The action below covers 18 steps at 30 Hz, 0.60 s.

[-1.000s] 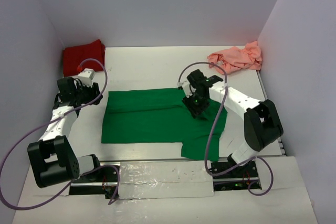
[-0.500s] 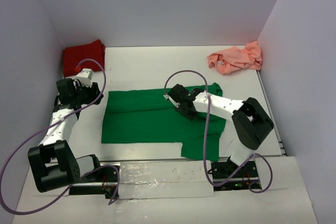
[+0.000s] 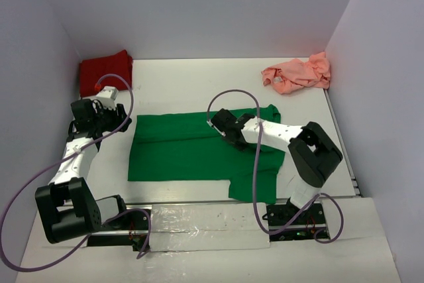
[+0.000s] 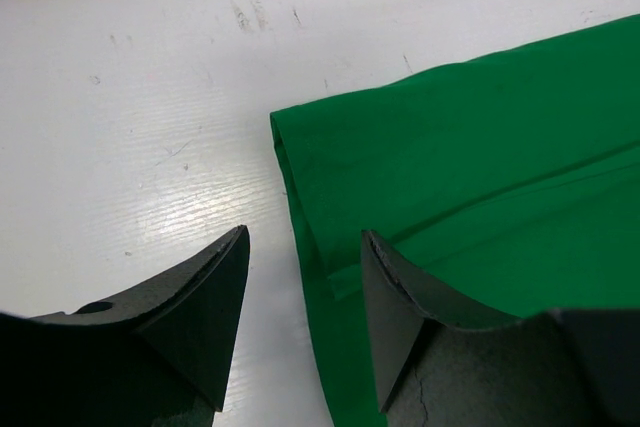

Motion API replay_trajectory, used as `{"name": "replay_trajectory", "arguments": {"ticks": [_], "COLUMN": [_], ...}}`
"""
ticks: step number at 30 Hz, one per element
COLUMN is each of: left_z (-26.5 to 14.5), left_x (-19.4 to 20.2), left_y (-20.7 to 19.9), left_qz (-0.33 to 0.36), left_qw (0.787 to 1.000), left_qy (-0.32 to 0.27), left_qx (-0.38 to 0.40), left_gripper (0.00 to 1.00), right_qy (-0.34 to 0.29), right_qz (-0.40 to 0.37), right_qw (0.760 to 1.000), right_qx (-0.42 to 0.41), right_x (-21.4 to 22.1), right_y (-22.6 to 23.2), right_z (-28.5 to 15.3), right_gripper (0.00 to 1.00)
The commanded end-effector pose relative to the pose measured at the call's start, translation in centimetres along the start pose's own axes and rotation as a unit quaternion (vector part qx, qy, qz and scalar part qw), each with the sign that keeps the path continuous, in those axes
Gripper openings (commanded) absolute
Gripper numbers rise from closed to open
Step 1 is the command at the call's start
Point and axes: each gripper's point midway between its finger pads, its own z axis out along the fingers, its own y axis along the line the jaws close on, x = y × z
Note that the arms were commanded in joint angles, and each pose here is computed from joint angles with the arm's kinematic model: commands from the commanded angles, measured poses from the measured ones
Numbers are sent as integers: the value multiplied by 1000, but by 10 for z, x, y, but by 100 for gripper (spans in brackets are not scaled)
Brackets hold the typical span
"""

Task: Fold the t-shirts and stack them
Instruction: Fold the flattened tshirt in 1/3 of the way

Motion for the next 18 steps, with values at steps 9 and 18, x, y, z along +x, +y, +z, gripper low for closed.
{"name": "replay_trajectory", "arguments": {"ticks": [9, 18], "left_z": [-1, -4], "left_x": [-10, -10], "left_y": [-5, -6], "left_qz": [9, 12], "left_qw": [1000, 999], "left_qy": [-23, -25], "left_qx": [16, 16], "left_gripper": [57, 57], "right_qy": [-26, -25], "right_qz": [10, 1], "right_qw": [999, 999], "right_qx": [-41, -29], "right_x": [-25, -30], "right_y": [20, 18], "right_z": [1, 8], "right_gripper": [29, 33]}}
